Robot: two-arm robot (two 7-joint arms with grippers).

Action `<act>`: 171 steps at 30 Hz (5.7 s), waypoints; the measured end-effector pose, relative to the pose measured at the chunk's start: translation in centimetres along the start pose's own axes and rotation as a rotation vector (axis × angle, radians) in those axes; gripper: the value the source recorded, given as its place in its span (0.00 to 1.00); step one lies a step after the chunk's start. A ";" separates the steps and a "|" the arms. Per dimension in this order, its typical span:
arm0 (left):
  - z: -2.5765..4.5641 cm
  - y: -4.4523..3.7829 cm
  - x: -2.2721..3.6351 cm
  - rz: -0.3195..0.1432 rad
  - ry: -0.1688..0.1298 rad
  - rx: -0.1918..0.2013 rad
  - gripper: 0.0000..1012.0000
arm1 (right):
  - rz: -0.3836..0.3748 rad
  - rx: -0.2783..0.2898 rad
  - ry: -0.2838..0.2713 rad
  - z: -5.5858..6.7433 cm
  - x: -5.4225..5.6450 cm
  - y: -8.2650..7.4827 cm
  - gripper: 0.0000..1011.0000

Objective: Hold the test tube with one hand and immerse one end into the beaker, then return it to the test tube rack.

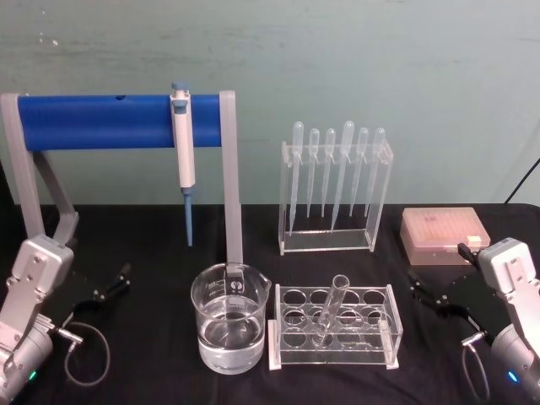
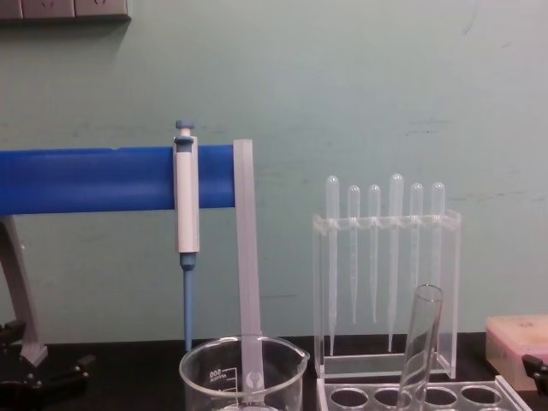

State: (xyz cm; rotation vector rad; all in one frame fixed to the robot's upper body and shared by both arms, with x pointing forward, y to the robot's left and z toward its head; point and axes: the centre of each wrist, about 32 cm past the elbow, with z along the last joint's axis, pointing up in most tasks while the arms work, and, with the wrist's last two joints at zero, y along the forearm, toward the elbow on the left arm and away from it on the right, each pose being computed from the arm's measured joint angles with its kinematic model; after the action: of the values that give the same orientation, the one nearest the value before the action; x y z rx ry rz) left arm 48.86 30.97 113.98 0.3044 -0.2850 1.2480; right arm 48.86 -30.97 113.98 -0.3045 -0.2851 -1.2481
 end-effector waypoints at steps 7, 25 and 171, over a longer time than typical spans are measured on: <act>0.00 0.00 0.00 0.000 0.000 0.000 0.99 | 0.000 0.000 0.000 0.0 0.0 0.0 0.99; 0.00 0.00 0.00 0.000 0.000 0.000 0.99 | 0.000 0.000 0.000 0.0 0.0 0.0 0.99; 0.00 0.00 0.00 0.000 0.000 0.000 0.99 | 0.798 0.271 0.114 7.9 3.8 3.8 0.22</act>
State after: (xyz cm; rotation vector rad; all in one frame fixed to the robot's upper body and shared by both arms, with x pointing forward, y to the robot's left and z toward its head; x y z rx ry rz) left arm 48.86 30.97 113.98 0.3044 -0.2850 1.2479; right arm 53.20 -30.21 122.44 -0.0891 -0.1990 -0.4292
